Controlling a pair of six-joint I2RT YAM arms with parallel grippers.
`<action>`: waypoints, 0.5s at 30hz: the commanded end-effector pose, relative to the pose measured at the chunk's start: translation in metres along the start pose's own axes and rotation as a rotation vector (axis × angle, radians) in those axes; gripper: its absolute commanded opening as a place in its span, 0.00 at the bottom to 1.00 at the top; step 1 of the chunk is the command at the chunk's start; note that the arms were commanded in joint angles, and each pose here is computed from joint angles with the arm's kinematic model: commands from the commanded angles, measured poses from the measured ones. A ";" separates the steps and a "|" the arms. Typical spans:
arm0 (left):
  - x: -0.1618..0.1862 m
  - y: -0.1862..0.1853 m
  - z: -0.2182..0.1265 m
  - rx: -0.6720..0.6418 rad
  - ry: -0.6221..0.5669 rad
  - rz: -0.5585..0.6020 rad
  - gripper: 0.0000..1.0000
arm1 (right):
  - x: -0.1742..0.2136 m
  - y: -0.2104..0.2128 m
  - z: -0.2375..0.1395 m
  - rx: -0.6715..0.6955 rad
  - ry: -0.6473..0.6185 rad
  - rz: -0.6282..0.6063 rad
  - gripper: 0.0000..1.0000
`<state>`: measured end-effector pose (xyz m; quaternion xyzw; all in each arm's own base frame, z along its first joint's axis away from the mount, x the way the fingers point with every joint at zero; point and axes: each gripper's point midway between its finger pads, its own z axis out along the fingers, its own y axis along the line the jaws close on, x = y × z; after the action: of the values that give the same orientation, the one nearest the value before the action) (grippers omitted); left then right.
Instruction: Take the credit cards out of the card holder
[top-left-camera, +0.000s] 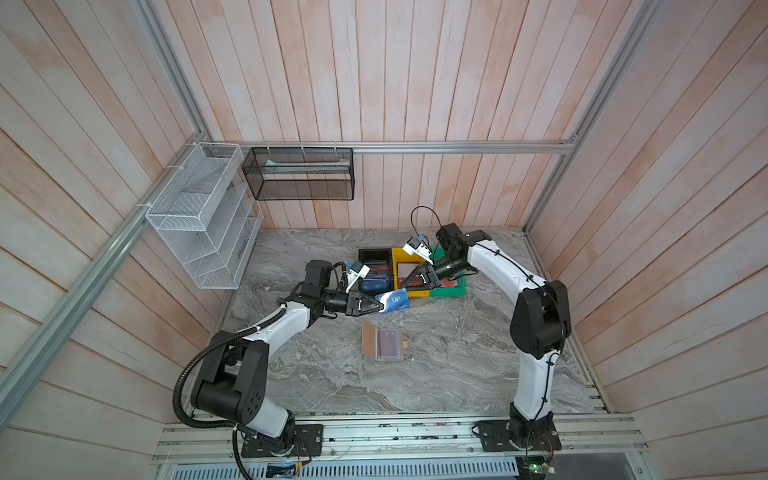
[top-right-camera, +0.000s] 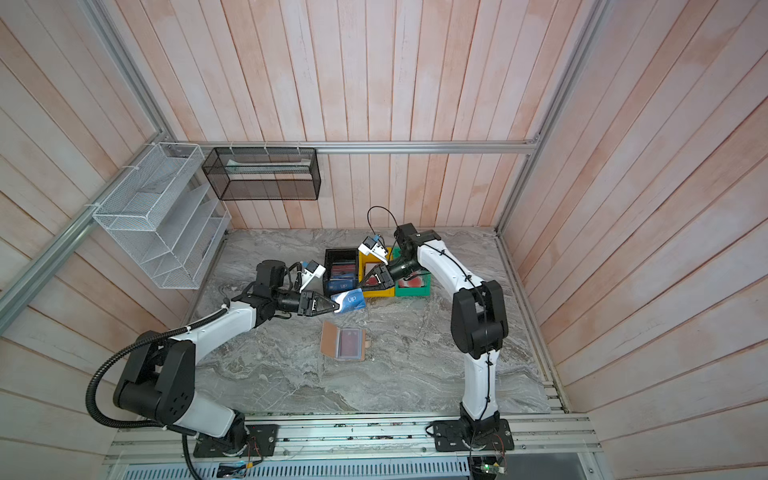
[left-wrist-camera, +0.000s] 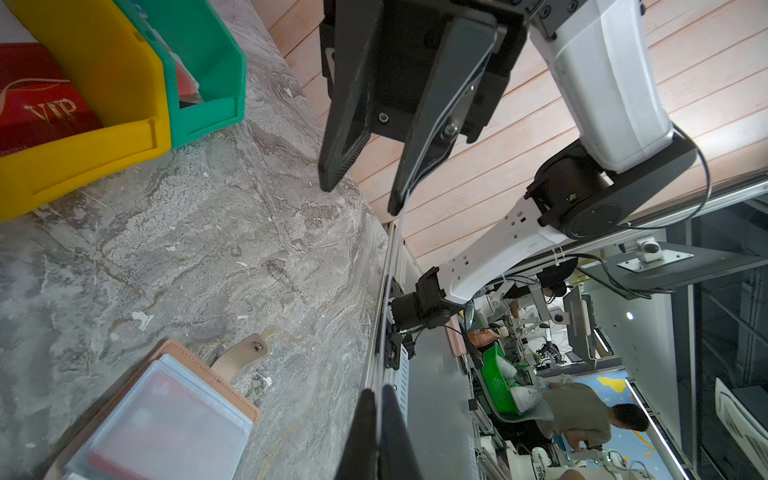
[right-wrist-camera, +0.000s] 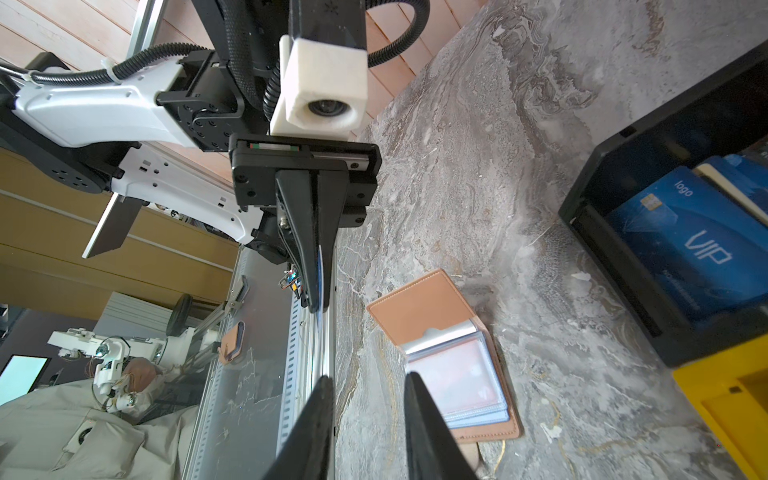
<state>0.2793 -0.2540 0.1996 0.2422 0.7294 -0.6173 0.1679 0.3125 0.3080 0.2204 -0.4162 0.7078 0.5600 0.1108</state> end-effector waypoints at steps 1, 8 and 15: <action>0.005 0.011 0.000 -0.029 0.029 0.000 0.00 | -0.001 0.020 -0.005 -0.008 -0.002 -0.030 0.30; 0.018 0.017 -0.001 -0.047 0.084 0.019 0.00 | 0.002 0.026 -0.007 0.027 0.004 -0.038 0.30; 0.016 0.004 -0.002 -0.007 0.102 0.065 0.00 | 0.017 0.018 0.006 0.060 0.060 -0.019 0.30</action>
<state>0.2714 -0.2501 0.1812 0.2754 0.7448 -0.5901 0.1458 0.2909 0.3037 0.2303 -0.4312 0.7131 0.5402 0.1175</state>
